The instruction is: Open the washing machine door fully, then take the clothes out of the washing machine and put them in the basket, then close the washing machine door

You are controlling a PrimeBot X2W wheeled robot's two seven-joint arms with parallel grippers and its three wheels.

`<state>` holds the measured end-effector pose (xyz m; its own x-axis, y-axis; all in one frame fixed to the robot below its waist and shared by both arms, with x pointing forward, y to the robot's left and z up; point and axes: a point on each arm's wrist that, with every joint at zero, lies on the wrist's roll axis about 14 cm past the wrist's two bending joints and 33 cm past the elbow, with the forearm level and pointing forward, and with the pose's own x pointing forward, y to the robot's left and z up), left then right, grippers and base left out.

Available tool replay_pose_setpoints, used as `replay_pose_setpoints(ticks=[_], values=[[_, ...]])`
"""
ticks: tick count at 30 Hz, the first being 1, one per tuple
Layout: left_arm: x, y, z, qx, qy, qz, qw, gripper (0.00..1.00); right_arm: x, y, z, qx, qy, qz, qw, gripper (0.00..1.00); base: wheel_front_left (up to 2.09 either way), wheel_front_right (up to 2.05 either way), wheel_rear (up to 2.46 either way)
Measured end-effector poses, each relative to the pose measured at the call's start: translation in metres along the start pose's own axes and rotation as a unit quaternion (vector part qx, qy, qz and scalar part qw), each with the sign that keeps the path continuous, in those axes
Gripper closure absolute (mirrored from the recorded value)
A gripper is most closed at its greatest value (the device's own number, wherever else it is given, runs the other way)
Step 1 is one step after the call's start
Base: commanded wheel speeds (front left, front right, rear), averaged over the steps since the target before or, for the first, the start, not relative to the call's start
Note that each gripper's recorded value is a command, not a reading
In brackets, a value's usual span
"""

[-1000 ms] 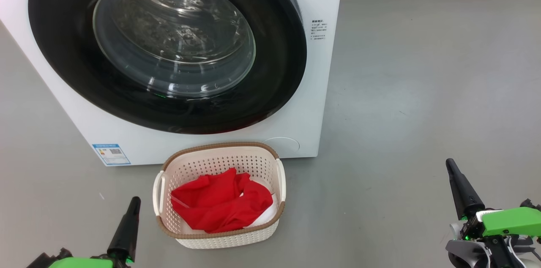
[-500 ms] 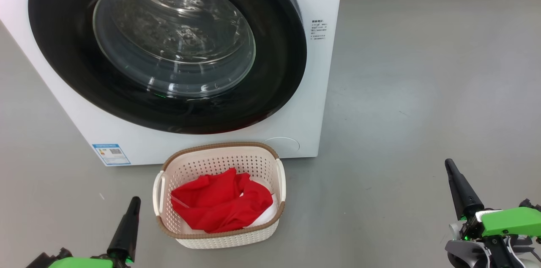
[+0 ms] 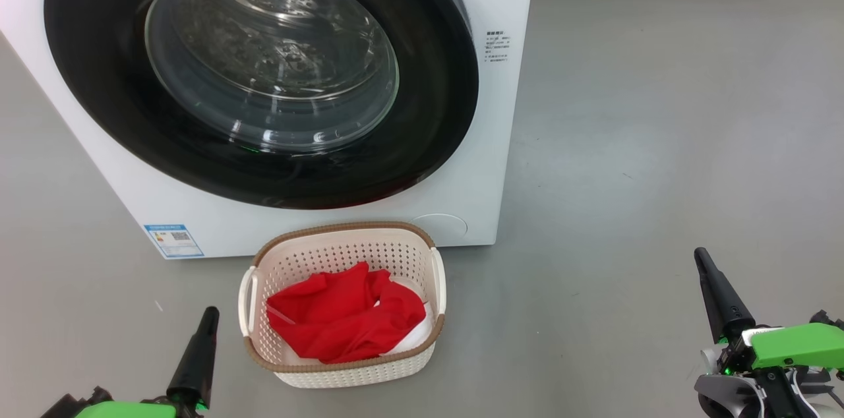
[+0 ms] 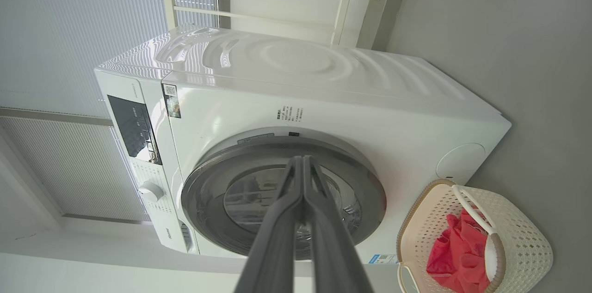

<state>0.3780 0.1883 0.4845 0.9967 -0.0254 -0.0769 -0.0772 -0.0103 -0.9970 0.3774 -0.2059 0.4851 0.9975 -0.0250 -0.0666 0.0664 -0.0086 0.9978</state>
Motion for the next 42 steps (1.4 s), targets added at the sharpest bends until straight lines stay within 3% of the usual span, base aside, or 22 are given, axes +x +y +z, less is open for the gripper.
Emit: replay_pose_setpoints(ticks=[42], values=[[0.0000, 0.0000, 0.0001, -0.002, -0.001, 0.000, 1.000, 1.00, -0.0001, -0.0003, -0.0012, 0.002, 0.001, 0.000, 1.000, 1.00, 0.00, 0.00, 0.00]])
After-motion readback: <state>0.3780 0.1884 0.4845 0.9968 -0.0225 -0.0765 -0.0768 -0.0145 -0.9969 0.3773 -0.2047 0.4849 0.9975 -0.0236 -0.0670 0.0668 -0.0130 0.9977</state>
